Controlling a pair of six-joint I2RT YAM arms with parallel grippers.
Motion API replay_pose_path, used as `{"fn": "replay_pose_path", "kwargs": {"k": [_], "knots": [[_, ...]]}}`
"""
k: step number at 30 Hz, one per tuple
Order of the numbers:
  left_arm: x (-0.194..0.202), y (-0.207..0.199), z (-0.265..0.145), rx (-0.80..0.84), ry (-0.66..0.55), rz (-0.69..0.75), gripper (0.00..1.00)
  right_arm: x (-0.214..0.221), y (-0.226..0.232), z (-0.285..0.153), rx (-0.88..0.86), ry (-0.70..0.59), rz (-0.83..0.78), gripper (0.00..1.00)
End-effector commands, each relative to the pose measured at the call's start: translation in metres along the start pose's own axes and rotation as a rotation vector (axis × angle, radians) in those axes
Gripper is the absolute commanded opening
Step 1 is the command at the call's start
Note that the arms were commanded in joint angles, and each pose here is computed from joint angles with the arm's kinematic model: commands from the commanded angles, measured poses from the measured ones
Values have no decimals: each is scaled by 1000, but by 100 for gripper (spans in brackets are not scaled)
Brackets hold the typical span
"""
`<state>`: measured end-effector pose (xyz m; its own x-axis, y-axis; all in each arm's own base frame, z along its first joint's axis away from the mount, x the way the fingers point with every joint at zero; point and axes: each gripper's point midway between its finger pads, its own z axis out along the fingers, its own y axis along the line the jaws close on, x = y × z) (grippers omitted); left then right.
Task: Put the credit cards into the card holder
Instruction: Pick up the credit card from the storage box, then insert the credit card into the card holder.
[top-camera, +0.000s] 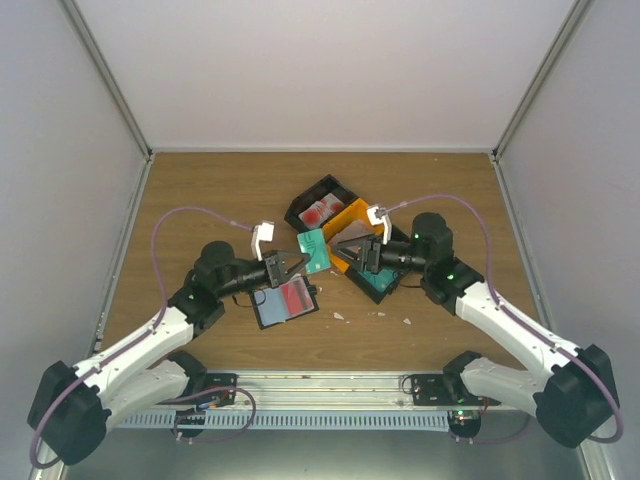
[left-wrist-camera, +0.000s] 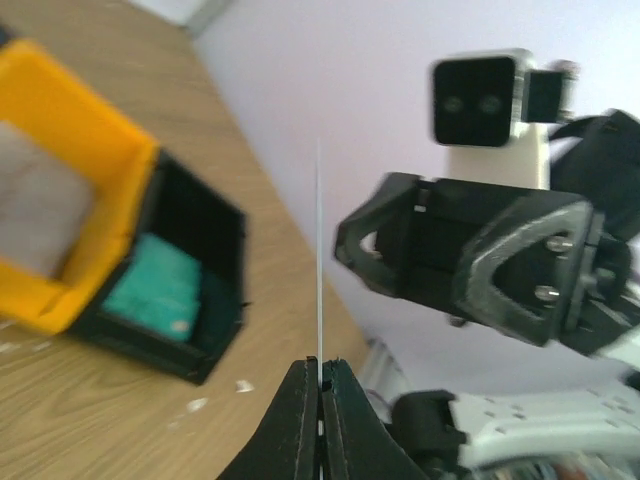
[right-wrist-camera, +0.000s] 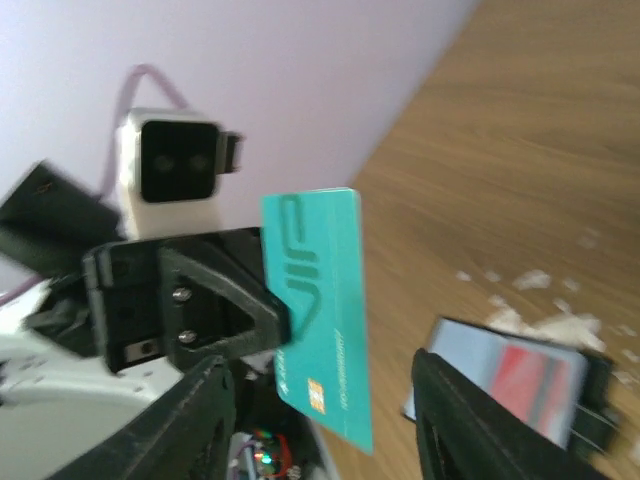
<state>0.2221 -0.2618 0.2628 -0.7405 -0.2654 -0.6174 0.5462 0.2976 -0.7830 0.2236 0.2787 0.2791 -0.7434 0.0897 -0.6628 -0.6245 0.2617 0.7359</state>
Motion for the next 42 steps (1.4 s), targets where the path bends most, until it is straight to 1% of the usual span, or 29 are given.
{"fn": "replay_pose_path", "kwargs": {"k": [1,5,9,11,13,15,19,23,27,32,37,42], "knots": [[8,76,-21,-339,-88,-48,0,21,-60,-1,288,57,-1,53],[20,105,-37,-464,-111,-85,0,45,-100,5,488,139,-9,55],[35,139,-62,-634,-143,-166,0,69,-126,21,663,257,-60,56],[47,150,-70,-658,-138,-204,0,83,-139,29,751,321,-87,57],[60,147,-63,-588,-100,-208,0,97,-150,39,813,392,-114,57],[70,146,-58,-536,-68,-223,0,106,-156,52,834,453,-153,56],[88,161,-61,-566,-37,-266,0,125,-162,75,834,548,-191,55],[96,168,-67,-581,-50,-290,0,149,-170,83,848,624,-170,53],[98,166,-67,-564,-44,-270,0,161,-173,83,850,660,-156,51],[102,170,-67,-580,-23,-265,0,172,-175,83,840,705,-132,48],[100,174,-72,-619,-34,-266,0,181,-183,78,874,741,-116,41],[95,172,-76,-631,-58,-253,0,188,-191,72,913,767,-102,36]]}}
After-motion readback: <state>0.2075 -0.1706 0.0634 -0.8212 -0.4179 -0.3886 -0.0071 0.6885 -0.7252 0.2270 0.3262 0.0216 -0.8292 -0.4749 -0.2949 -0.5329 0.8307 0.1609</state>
